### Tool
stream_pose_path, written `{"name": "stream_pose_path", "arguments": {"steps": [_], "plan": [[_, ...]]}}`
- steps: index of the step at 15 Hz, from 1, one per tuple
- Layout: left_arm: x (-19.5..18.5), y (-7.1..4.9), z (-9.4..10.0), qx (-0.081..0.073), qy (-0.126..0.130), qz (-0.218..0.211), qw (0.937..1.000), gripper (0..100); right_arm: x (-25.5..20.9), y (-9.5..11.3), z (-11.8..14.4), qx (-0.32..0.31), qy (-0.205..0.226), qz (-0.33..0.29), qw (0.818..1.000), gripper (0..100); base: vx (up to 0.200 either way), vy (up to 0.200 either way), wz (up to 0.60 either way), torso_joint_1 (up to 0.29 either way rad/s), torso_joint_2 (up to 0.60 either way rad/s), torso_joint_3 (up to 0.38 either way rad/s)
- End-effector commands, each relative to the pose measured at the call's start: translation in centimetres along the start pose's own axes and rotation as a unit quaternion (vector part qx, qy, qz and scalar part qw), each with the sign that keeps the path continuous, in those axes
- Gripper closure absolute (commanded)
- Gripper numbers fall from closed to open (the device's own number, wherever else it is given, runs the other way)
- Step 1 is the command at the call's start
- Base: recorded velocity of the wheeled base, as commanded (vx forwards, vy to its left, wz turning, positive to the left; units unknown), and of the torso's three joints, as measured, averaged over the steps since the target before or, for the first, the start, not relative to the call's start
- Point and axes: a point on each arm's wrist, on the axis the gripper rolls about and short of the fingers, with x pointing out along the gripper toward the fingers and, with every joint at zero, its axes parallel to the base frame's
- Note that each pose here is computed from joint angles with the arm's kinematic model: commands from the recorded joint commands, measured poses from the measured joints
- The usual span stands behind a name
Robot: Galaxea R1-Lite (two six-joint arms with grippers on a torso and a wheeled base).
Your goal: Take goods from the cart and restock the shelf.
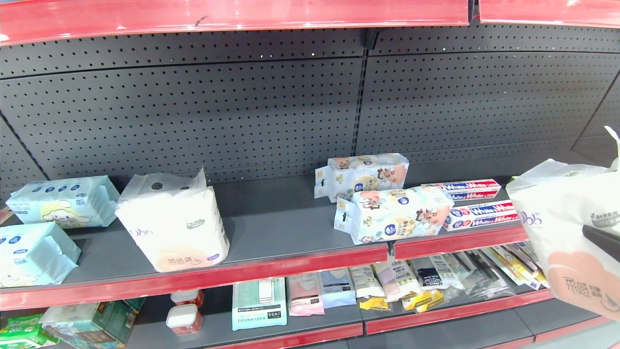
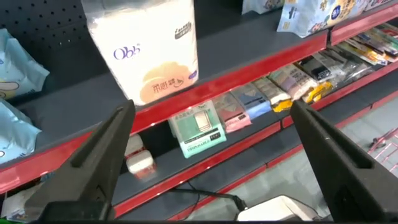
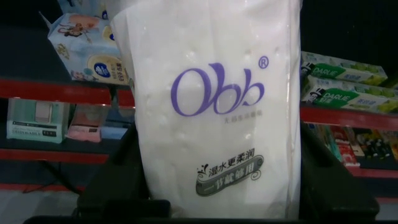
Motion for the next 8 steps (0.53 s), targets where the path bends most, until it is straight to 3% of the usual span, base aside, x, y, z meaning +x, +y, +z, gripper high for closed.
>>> {"name": "stream_pose_path", "arguments": {"steps": [1,8], "plan": [[0.11,0.02,-0.21,-0.001,0.005,0.001,1.0,0,0.06,-0.04,0.07,0.0,0.0,-0.001,1.0,100,0.0,0.0,0.6,0.002,0.0,0.007],[-0.12,-0.14,-0.82,0.0,0.001,0.002,1.0,0,0.0,-0.13,0.34,-0.001,-0.004,-0.003,1.0,100,0.0,0.0,0.6,0.004,0.0,-0.002]]}}
